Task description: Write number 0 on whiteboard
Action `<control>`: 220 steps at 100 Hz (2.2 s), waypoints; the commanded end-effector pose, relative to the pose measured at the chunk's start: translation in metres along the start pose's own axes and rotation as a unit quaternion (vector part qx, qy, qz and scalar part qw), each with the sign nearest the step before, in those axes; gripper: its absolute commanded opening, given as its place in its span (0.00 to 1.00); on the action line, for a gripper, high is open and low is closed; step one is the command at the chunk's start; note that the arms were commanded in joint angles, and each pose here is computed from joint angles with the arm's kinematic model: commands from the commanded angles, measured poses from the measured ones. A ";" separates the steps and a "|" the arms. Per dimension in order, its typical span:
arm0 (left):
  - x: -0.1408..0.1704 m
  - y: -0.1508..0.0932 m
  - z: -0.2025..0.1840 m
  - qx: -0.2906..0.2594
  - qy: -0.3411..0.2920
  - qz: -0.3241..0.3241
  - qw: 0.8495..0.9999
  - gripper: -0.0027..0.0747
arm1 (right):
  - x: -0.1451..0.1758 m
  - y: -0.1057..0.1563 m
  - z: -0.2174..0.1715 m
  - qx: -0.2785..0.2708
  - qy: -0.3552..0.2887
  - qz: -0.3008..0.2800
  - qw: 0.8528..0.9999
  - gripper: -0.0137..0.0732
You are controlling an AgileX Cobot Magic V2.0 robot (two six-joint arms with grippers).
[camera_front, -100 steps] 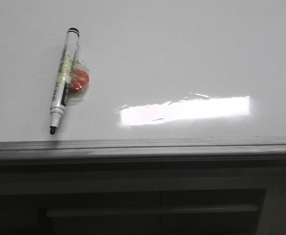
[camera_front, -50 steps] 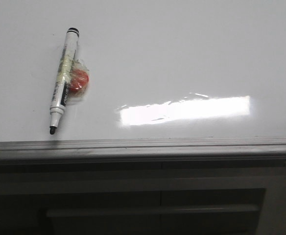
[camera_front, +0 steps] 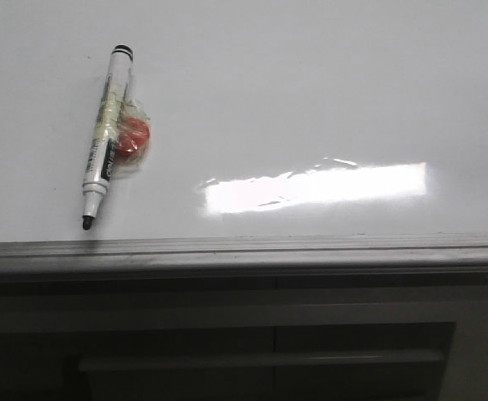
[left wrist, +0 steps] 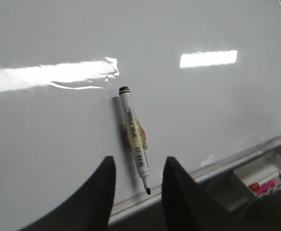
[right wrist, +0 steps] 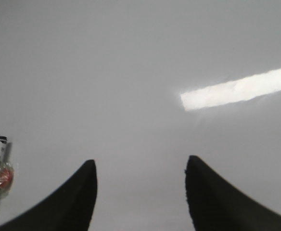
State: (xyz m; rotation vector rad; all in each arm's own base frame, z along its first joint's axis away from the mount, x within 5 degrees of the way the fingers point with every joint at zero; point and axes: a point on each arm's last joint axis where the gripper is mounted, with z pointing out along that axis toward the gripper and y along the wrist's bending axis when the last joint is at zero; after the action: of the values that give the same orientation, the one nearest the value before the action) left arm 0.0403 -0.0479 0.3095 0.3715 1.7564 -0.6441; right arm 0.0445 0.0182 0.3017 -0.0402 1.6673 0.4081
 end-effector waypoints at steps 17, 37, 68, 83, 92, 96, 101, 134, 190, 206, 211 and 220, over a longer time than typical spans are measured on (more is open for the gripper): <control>-0.046 0.016 0.042 -0.022 0.191 0.103 0.976 0.42 | -0.014 -0.002 0.024 0.017 0.018 -0.016 1.000 0.61; -0.060 0.023 0.067 -0.069 0.288 0.191 0.936 0.42 | -0.014 -0.002 0.026 0.018 0.022 -0.016 0.999 0.61; -0.064 -0.026 0.096 0.021 0.202 0.021 0.979 0.43 | -0.012 -0.002 0.028 0.019 0.028 -0.020 0.999 0.61; -0.057 -0.038 0.115 0.024 0.209 -0.043 0.977 0.43 | -0.012 -0.002 0.028 0.019 0.028 -0.020 0.999 0.61; -0.047 -0.038 0.130 0.012 0.237 -0.038 0.971 0.43 | -0.012 -0.002 0.028 0.019 0.028 -0.020 0.999 0.61; -0.042 -0.038 0.138 0.007 0.249 -0.037 0.968 0.43 | -0.012 -0.002 0.028 0.019 0.029 -0.020 0.999 0.61; -0.037 -0.039 0.147 0.002 0.260 -0.040 0.965 0.43 | -0.012 -0.002 0.028 0.019 0.029 -0.020 0.999 0.61; -0.002 -0.036 0.189 -0.028 0.325 -0.017 0.945 0.43 | -0.011 -0.002 0.028 0.019 0.034 -0.020 0.999 0.61; -0.001 -0.036 0.193 -0.024 0.312 0.062 0.948 0.01 | -0.010 -0.002 0.027 0.015 0.039 -0.019 0.999 0.61; -0.014 -0.074 0.161 0.102 0.262 0.225 0.933 0.01 | -0.017 0.017 0.021 -0.087 0.052 -0.140 0.985 0.61; -0.016 -0.085 0.149 0.143 0.242 0.292 0.914 0.01 | -0.020 0.025 0.018 -0.130 0.053 -0.181 0.974 0.61; -0.018 -0.098 0.130 0.187 0.214 0.384 0.878 0.01 | -0.023 0.038 0.014 -0.212 0.054 -0.244 0.945 0.61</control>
State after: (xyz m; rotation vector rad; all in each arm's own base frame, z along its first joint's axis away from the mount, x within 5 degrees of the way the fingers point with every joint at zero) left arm 0.1104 -0.2023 0.3004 1.3399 1.9555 -0.3410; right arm 0.0545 0.0452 0.3114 -0.6397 1.7204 0.3661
